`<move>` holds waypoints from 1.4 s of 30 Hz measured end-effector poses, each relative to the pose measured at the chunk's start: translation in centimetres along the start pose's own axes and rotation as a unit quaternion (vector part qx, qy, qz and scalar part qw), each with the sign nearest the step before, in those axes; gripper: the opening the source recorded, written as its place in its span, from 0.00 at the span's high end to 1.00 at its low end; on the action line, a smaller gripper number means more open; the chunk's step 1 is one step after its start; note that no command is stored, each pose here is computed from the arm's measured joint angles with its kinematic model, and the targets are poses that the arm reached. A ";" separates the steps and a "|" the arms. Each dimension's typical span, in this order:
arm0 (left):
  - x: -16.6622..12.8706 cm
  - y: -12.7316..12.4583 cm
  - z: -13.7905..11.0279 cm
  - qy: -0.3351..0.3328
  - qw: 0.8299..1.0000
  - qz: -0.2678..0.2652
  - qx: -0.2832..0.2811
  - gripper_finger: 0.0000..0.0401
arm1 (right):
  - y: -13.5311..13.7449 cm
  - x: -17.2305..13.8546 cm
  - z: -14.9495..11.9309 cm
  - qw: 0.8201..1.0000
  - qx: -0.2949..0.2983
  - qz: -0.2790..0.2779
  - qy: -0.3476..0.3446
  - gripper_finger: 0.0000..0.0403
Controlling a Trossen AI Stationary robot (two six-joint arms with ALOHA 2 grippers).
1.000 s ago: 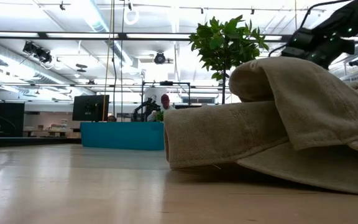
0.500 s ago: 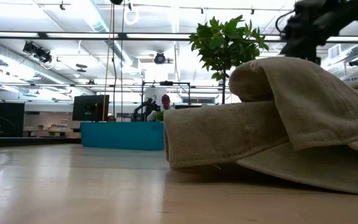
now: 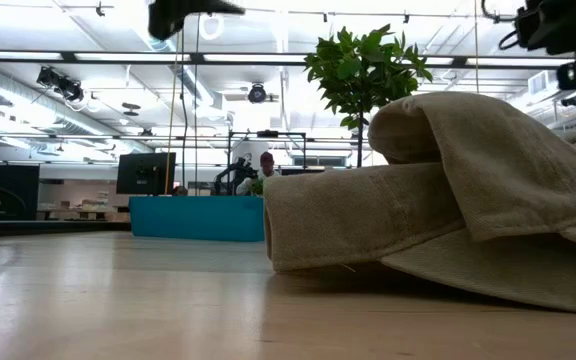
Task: Pick & Place hat
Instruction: Put the left brown cap into the blue bin
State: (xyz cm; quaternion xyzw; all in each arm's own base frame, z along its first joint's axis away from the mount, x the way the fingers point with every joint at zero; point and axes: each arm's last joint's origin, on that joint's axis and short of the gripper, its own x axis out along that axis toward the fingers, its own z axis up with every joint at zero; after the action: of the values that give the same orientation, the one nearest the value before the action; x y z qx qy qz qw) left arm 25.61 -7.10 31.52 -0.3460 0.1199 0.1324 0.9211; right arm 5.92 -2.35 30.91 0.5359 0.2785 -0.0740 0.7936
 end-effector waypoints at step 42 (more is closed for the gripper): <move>11.6 8.0 -3.4 0.234 0.965 0.048 -0.104 0.30 | 8.8 10.4 1.5 0.958 -0.241 0.149 0.039 0.88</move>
State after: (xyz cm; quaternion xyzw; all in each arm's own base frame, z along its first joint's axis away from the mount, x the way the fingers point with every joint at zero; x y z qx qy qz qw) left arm 33.37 -1.70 20.51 -0.4550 0.3344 0.1039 0.8187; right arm 18.76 1.88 33.00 0.3664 0.2360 0.1351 0.8898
